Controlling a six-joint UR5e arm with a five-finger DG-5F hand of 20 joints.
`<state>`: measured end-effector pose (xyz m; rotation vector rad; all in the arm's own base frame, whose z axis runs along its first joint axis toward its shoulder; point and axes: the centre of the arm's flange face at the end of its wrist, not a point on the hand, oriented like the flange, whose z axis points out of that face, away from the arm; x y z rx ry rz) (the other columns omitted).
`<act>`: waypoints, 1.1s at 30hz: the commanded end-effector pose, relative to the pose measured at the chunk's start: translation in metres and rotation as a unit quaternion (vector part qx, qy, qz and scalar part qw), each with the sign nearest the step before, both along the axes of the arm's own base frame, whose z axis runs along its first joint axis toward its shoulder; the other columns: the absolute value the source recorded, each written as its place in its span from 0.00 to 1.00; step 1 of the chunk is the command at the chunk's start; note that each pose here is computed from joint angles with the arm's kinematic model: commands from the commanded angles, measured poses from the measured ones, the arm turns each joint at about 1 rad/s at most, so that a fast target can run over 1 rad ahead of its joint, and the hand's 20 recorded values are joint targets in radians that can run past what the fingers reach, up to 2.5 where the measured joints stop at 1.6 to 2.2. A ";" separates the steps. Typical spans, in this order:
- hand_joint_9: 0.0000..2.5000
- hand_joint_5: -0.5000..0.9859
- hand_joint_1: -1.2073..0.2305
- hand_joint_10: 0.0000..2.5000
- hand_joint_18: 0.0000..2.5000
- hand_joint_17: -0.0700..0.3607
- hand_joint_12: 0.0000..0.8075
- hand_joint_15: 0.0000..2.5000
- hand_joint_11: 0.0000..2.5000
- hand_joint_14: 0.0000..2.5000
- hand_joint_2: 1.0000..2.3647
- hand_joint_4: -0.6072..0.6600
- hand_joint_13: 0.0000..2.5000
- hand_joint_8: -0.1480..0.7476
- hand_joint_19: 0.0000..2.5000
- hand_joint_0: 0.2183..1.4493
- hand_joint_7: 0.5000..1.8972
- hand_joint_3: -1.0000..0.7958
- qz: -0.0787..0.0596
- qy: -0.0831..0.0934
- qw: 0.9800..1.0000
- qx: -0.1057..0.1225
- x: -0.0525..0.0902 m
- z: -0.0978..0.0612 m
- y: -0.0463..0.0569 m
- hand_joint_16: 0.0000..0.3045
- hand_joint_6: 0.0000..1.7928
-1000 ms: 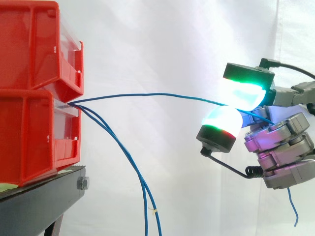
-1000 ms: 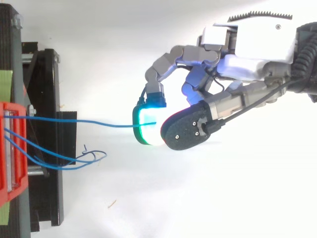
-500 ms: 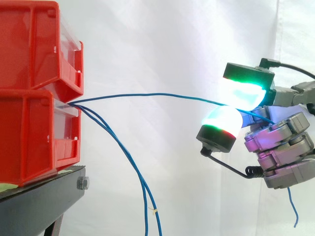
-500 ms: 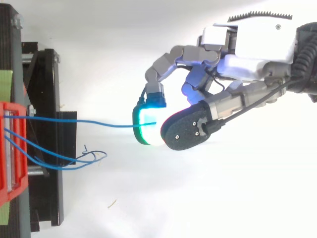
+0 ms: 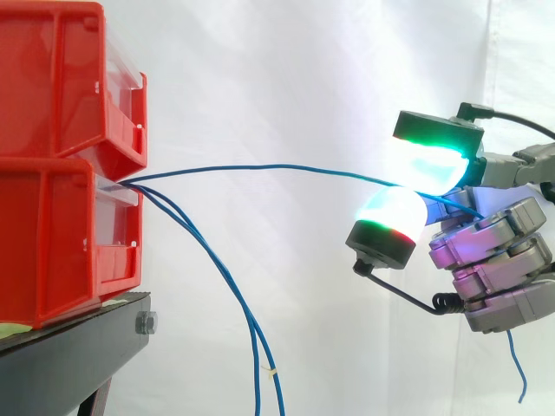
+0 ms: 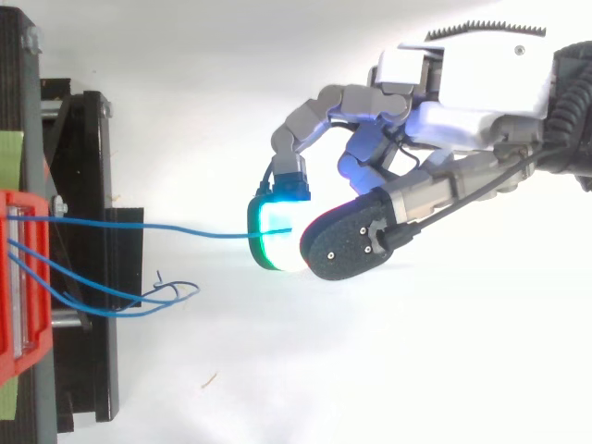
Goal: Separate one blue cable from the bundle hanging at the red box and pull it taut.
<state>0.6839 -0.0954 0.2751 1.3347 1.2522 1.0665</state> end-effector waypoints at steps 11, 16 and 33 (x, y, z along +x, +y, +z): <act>0.41 0.19 0.31 0.58 0.54 0.31 0.38 0.54 0.46 0.68 0.01 0.43 0.43 0.46 0.68 0.42 0.30 0.37 -0.001 0.000 1.000 0.000 0.000 0.000 0.000 0.09 0.52; 0.41 0.19 0.31 0.58 0.54 0.32 0.38 0.55 0.47 0.68 0.01 0.43 0.43 0.46 0.67 0.42 0.31 0.37 -0.001 0.000 1.000 0.000 0.000 0.000 0.000 0.10 0.52; 0.41 0.19 0.31 0.57 0.54 0.32 0.39 0.55 0.48 0.67 0.01 0.43 0.44 0.46 0.66 0.42 0.31 0.37 -0.001 0.000 1.000 0.000 0.000 0.000 0.000 0.10 0.52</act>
